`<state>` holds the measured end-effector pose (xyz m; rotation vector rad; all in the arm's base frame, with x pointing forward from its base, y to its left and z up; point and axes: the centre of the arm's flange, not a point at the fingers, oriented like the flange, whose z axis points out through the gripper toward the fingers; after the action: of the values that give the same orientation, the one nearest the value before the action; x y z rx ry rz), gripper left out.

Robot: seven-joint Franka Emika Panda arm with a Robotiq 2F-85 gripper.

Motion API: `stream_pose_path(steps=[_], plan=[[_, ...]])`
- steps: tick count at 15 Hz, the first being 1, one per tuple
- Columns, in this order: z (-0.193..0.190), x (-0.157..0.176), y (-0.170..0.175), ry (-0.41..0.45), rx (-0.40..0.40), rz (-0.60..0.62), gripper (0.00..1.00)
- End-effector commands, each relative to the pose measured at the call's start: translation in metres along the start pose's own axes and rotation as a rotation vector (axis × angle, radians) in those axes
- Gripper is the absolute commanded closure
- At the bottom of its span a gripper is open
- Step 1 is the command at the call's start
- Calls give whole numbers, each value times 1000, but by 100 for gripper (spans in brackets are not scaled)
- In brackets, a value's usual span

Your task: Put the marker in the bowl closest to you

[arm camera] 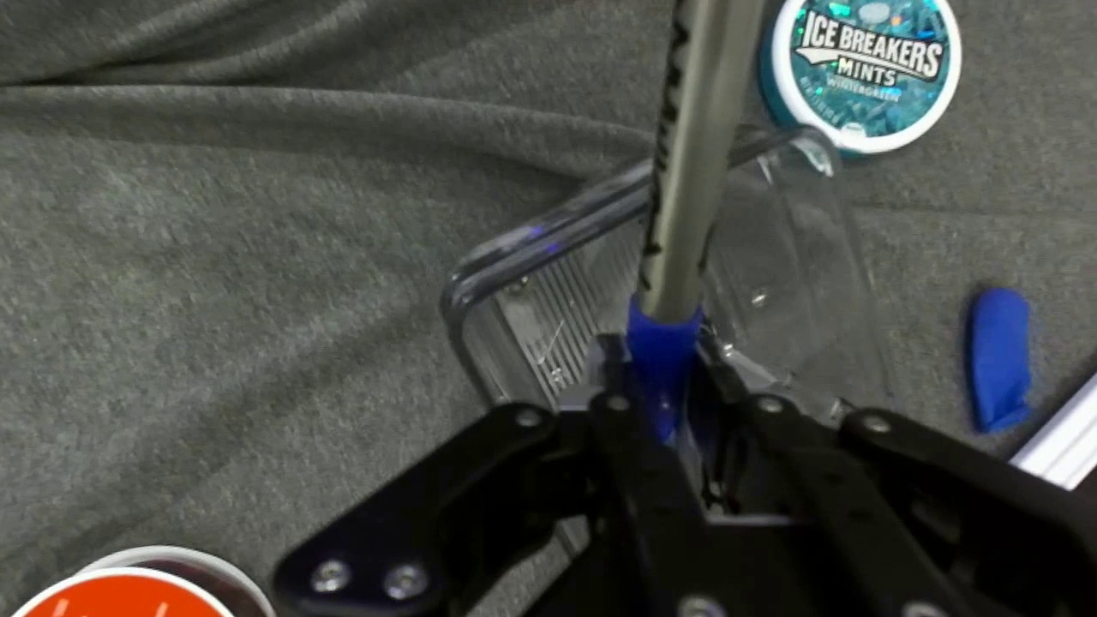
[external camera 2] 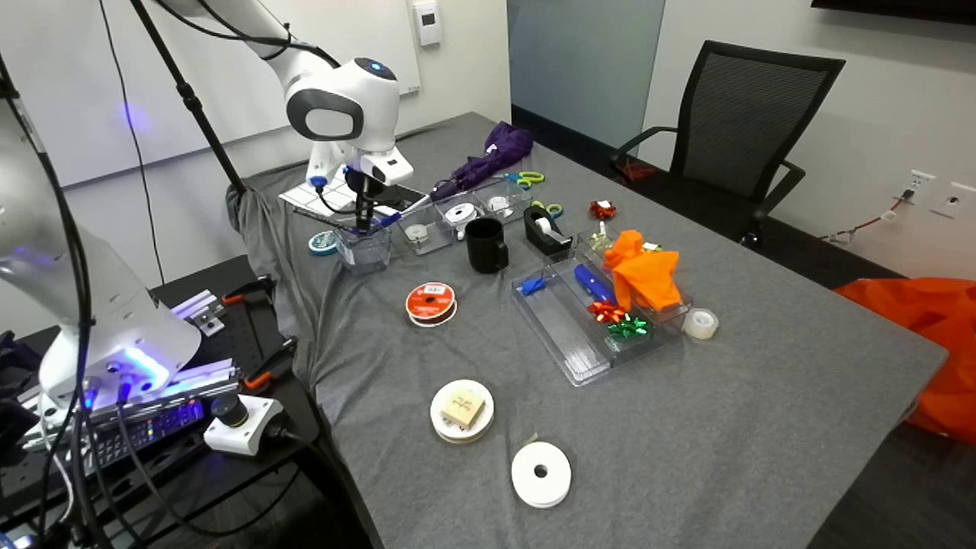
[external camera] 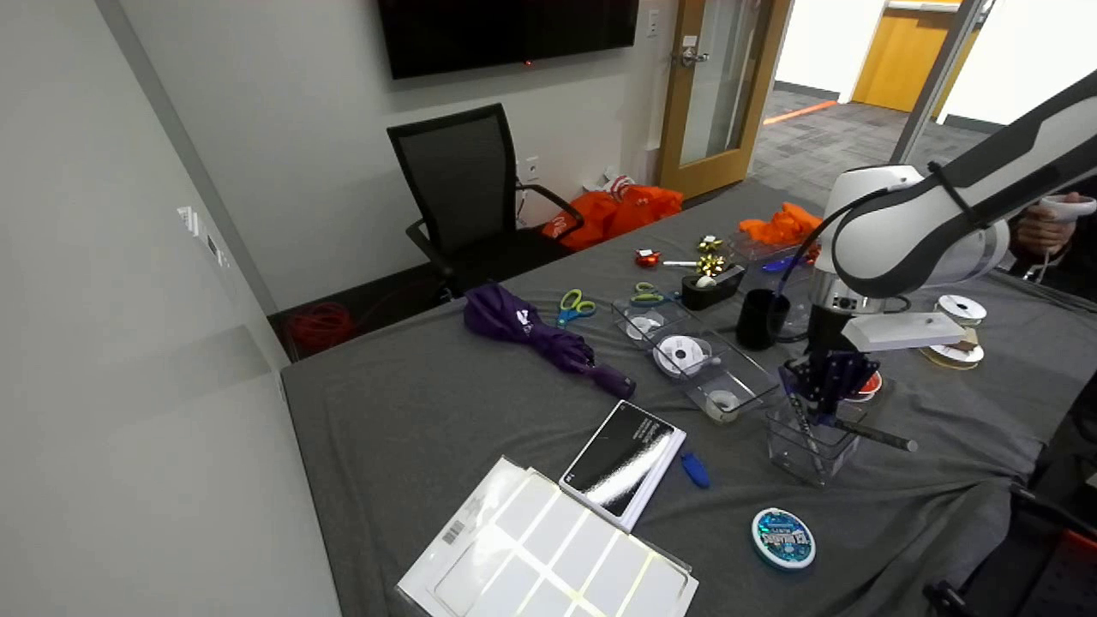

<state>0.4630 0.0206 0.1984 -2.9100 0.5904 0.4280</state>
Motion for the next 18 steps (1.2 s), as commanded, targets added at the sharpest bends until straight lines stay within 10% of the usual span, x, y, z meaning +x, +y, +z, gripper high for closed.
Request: stream_pose_path(steps=[1, 3, 5, 13, 18], plan=[[10, 5, -1, 5, 19, -48, 95], [10, 4, 0, 8, 4, -62, 95], [11, -1, 4, 13, -13, -79, 55], [3, -35, 27, 66, -92, -204, 2], [-20, -75, 44, 148, -94, -283, 0]])
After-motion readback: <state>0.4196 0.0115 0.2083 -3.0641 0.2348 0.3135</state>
